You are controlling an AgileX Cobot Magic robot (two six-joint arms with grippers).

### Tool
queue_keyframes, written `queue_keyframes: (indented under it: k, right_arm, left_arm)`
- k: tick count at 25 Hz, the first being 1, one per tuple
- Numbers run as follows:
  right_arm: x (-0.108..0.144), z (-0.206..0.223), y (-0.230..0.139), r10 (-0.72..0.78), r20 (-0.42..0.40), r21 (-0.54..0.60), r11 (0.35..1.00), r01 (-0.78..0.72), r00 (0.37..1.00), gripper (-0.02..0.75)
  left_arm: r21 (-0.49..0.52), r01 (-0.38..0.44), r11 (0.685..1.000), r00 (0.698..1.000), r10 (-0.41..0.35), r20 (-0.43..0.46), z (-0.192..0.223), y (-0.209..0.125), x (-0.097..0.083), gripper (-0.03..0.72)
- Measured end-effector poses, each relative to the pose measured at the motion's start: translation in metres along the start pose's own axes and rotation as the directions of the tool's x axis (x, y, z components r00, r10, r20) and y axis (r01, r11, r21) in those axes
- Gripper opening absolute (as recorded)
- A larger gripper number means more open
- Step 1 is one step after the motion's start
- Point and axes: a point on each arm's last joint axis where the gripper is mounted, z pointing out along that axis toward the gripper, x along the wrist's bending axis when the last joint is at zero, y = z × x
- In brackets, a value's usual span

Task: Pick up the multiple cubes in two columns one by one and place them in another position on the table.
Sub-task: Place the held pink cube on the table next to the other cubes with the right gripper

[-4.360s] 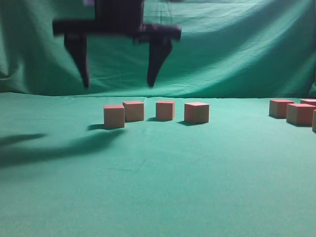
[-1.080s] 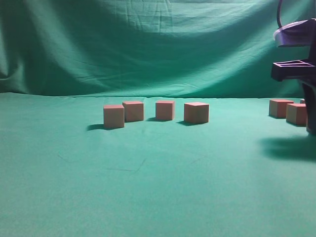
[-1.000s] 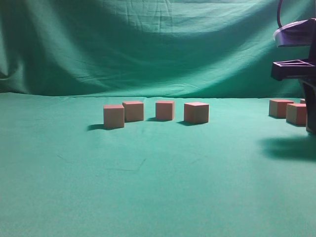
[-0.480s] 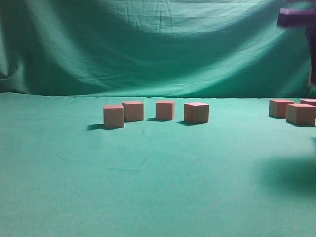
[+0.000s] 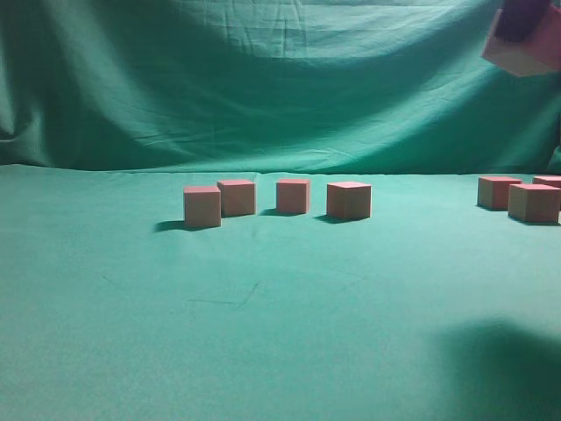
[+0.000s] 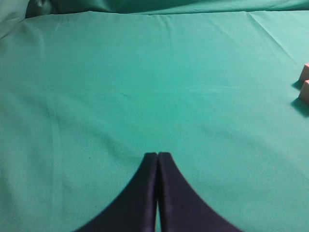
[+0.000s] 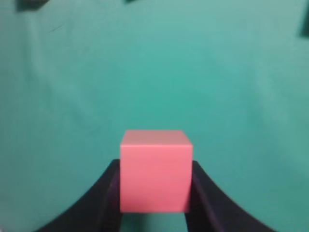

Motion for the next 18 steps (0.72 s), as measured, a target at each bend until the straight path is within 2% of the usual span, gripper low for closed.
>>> queue_keyframes:
  k: [4,10,18]
  right_arm:
    - [0.030,0.013,-0.005,-0.118,-0.048,0.046,0.992,0.120,0.992,0.270]
    - [0.078,0.058,-0.007,-0.298,-0.086,0.152,0.939,0.308,0.951,0.270]
    - [0.112,0.092,0.050,-0.334,-0.025,0.175,0.927,0.333,0.942,0.270]
  left_arm:
    - [0.000,0.000,1.000,1.000,0.000,0.000,0.000,0.000,0.000,0.000]
    - [0.000,0.000,1.000,1.000,0.000,0.000,0.000,0.000,0.000,0.000]
    - [0.000,0.000,1.000,1.000,0.000,0.000,0.000,0.000,0.000,0.000]
